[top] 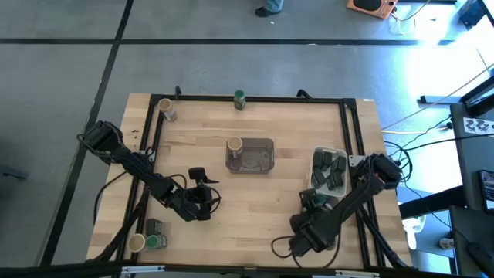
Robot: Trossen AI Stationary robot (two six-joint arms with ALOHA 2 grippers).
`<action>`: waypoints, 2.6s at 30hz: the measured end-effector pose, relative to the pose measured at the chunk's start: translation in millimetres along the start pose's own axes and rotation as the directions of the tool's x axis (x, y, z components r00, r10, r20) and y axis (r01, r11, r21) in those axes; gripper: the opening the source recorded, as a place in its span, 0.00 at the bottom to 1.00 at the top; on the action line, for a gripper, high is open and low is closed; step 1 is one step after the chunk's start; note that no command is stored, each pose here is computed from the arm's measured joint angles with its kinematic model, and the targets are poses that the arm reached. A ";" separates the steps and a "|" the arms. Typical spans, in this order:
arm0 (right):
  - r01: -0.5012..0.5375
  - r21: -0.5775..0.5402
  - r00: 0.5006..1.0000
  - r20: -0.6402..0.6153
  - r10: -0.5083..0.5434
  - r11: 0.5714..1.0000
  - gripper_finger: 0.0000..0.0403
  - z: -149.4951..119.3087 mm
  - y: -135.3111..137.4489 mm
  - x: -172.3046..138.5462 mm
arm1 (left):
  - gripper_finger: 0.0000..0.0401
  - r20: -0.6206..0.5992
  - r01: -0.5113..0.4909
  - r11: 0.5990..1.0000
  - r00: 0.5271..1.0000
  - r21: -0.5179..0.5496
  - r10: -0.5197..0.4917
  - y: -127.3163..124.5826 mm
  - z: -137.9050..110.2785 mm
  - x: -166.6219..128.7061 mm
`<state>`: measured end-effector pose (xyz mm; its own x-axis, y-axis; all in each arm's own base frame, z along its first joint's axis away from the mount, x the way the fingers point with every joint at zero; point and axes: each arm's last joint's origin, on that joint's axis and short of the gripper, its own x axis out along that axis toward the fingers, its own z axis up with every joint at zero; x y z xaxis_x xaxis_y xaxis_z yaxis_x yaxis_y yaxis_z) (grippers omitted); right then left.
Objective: Sort spices by type
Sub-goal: Adjust the green seasoning bottles
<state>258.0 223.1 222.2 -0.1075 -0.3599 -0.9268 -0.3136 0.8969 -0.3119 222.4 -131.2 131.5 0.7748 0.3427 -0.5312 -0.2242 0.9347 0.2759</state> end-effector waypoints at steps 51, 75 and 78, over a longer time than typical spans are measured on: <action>-0.203 0.357 0.924 0.379 0.057 0.912 0.52 53.9 -76.5 -58.6 | 0.71 -0.012 -0.006 1.000 1.000 -0.008 0.006 0.7 -1.6 0.0; -0.190 0.286 0.958 0.263 0.113 0.939 0.63 110.0 -97.1 7.5 | 0.71 -0.014 -0.005 1.000 1.000 -0.009 0.005 0.6 -1.9 -0.2; -0.197 0.289 0.962 0.243 0.127 0.937 0.70 108.2 -98.7 2.5 | 0.71 -0.014 -0.004 1.000 1.000 -0.009 0.004 0.6 -1.9 -0.2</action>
<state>390.8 161.5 228.0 0.0858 -0.1694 -0.9818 -0.0001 0.9854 -0.1701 221.0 -130.5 130.3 0.7653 0.3479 -0.5416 -0.2330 0.9340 0.2707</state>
